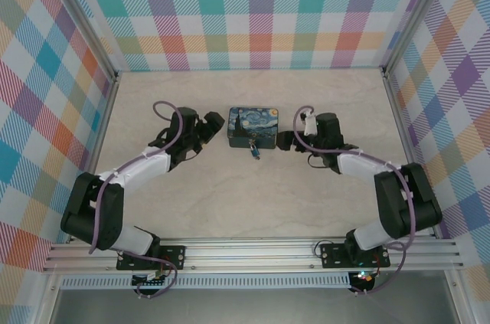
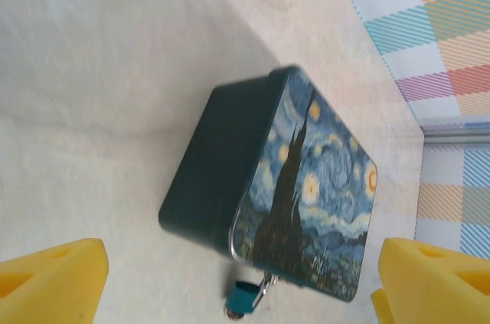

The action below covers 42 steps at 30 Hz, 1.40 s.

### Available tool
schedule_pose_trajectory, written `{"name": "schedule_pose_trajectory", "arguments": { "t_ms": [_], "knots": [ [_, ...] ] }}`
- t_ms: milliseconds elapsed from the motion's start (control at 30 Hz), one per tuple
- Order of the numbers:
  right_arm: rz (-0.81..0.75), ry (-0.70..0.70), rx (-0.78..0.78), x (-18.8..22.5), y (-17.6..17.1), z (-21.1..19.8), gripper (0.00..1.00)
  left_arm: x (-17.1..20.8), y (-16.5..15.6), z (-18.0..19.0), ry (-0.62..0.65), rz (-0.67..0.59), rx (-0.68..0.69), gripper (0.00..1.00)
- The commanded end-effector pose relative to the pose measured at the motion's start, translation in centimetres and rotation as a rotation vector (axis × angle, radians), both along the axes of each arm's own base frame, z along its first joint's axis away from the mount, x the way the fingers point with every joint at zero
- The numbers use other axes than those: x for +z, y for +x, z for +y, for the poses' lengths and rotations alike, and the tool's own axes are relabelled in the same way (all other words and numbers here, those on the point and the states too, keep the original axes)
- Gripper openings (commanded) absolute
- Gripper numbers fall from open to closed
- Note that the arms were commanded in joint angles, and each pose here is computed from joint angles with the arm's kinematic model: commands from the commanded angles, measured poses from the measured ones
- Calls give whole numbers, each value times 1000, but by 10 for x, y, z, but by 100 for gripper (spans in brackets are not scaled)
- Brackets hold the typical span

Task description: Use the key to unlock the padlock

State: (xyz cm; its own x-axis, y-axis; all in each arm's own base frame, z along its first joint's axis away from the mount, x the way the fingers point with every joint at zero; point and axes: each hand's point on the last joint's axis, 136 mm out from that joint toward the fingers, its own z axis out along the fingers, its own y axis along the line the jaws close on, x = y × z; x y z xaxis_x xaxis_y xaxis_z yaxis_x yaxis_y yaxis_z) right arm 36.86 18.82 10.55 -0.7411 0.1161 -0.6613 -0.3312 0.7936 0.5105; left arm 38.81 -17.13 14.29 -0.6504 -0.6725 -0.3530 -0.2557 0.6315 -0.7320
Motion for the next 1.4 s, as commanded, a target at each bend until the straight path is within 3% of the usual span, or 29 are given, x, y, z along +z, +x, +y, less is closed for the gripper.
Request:
{"name": "schedule_pose_trajectory", "arguments": {
  "t_ms": [0,333,667,1100,1367],
  "knots": [
    [115,137,30,1,17,14,100,-16,6,0,84,42,-93,93],
    [214,225,84,-11,58,41,100,-33,42,-44,-10,63,-253,100],
    [164,244,243,-1,61,78,100,-34,42,-68,-63,58,-337,100],
    [139,232,379,0,54,116,99,-32,1,-55,-49,80,-287,100],
    [25,164,277,21,69,89,100,-32,-34,-47,-85,83,-238,100]
  ]
}}
